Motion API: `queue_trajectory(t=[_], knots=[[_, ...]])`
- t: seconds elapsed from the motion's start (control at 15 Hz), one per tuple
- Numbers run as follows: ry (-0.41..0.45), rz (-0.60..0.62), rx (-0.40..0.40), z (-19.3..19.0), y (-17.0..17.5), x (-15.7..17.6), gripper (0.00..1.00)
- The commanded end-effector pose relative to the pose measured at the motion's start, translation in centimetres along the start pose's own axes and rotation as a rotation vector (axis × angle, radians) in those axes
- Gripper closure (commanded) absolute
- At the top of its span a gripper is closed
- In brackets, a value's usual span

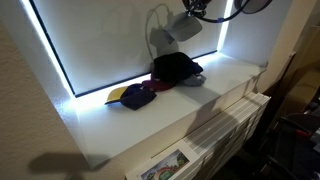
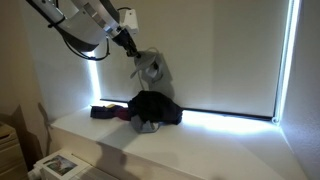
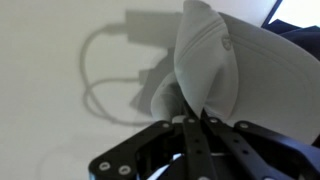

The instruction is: Move the cap to the left

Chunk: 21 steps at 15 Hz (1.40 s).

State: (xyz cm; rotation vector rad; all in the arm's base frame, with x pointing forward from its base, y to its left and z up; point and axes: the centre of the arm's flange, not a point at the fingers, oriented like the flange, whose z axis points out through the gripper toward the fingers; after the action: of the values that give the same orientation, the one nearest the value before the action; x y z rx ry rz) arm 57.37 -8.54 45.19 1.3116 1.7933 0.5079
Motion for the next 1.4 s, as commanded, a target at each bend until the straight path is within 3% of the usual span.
queue_trajectory(t=[0.0,0.2,0.4,0.93,1.0,1.13,1.33], knots=[[-0.068,-0.169,0.08,0.1,1.7,-2.3,0.99],[-0.087,-0.275,0.087,-0.1,2.7,-4.4,0.99],[-0.063,-0.369,0.042,-0.2,2.8,-5.5,0.99],[0.118,-0.664,-0.186,2.2,-1.6,-3.3,0.99],[0.155,-0.667,-0.194,2.6,-2.0,-3.0,0.73],[0.195,-0.639,-0.18,3.4,-2.6,-2.7,0.66],[0.223,-0.493,-0.146,4.0,-3.3,-4.4,0.44]])
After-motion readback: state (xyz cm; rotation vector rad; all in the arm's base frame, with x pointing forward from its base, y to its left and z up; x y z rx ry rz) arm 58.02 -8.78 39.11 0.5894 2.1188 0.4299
